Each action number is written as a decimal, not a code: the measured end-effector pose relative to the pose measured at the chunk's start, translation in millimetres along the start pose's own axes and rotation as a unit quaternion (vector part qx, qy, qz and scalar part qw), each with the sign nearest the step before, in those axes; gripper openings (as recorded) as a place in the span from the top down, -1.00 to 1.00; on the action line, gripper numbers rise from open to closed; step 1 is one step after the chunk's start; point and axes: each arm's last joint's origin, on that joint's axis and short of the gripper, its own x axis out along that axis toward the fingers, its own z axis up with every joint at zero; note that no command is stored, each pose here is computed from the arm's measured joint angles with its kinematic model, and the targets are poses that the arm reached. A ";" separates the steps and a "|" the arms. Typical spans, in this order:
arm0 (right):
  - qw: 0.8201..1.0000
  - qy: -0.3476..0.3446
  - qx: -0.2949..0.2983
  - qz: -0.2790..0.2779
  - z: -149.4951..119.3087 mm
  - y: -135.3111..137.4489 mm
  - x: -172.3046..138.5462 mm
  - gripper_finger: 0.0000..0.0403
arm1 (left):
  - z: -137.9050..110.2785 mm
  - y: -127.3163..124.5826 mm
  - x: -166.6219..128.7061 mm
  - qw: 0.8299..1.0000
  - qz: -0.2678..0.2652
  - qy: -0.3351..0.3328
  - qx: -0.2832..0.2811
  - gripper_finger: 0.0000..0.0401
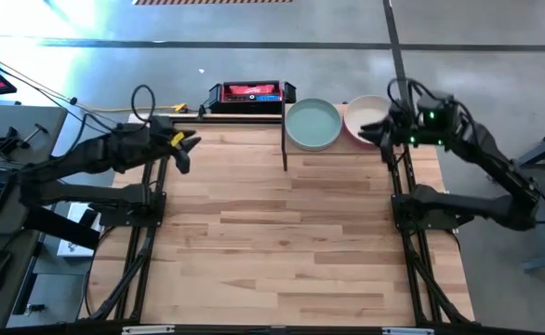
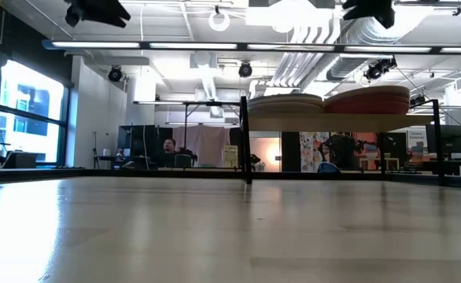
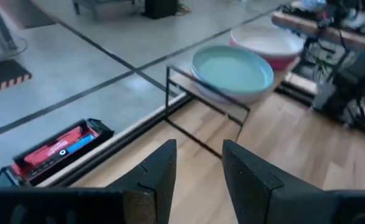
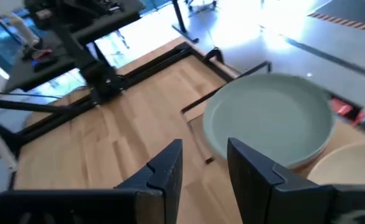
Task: Place and stack plates onto a shelf
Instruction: Return to Home Position
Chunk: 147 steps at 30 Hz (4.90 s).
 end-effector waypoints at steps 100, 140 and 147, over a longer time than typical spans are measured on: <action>0.986 -0.060 -0.014 0.156 -221.0 -10.3 82.7 0.46 | -190.1 21.7 31.6 0.973 -0.206 -0.073 0.080 0.87; 0.990 -0.041 -0.095 0.100 -238.1 6.2 77.7 0.46 | -188.7 23.7 32.2 0.973 -0.162 -0.093 0.134 0.86; 0.986 -0.085 -0.080 0.117 -232.6 3.6 65.2 0.46 | -188.8 23.7 32.2 0.973 -0.162 -0.093 0.135 0.86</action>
